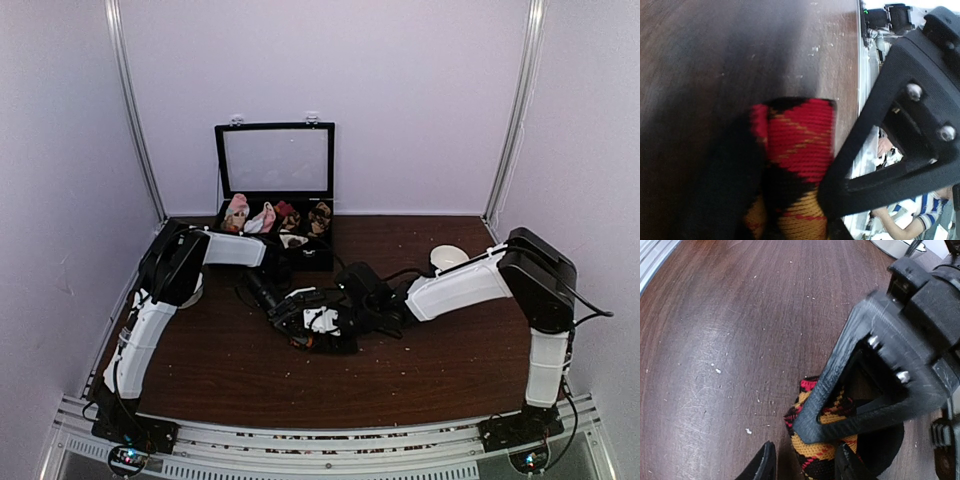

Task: Roll the socks
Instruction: Roll the sock at the center of the board.

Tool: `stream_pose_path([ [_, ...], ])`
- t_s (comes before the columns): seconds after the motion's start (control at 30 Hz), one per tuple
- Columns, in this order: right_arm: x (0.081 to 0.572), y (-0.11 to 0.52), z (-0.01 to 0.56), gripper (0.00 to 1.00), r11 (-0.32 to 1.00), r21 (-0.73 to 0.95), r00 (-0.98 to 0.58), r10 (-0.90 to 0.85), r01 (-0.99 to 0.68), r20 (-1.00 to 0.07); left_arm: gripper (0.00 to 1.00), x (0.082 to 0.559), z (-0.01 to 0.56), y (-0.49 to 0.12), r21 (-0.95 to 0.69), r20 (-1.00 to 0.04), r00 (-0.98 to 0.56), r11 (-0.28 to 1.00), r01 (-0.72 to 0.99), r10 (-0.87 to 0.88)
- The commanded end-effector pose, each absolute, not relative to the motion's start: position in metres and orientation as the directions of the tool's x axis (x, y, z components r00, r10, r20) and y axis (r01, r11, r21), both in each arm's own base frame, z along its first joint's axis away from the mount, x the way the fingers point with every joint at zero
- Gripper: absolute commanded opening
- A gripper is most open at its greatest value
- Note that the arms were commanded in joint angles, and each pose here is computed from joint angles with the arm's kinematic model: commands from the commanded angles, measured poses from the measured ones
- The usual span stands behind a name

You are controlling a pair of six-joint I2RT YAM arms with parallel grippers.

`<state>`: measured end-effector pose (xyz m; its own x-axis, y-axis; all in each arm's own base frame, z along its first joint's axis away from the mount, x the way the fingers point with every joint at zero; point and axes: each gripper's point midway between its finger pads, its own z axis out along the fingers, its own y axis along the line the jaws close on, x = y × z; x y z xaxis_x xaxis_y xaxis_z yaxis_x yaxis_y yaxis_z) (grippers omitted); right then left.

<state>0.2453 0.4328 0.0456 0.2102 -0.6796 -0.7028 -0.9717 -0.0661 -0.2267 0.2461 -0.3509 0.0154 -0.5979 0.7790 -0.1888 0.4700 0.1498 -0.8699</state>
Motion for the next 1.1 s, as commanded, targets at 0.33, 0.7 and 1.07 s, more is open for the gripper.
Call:
stream_pose_path([
  [0.33,0.235,0.399,-0.038,0.3,-0.063,-0.076,0.094,-0.835,-0.995,-0.542,0.98,0.264,0.009,-0.306,-0.67,-0.248,-0.485,0.213,0.711,0.839],
  [0.7,0.22,0.392,-0.058,0.1,0.041,0.13,-0.1,-0.865,-0.991,-0.492,0.98,0.296,0.042,-0.266,-0.389,-0.397,-0.444,0.291,0.874,0.803],
  [1.07,0.208,0.391,-0.056,0.07,0.218,0.433,-0.407,-0.815,-0.875,-0.413,0.98,0.35,0.181,-0.231,0.209,-0.648,-0.226,0.455,0.866,0.728],
])
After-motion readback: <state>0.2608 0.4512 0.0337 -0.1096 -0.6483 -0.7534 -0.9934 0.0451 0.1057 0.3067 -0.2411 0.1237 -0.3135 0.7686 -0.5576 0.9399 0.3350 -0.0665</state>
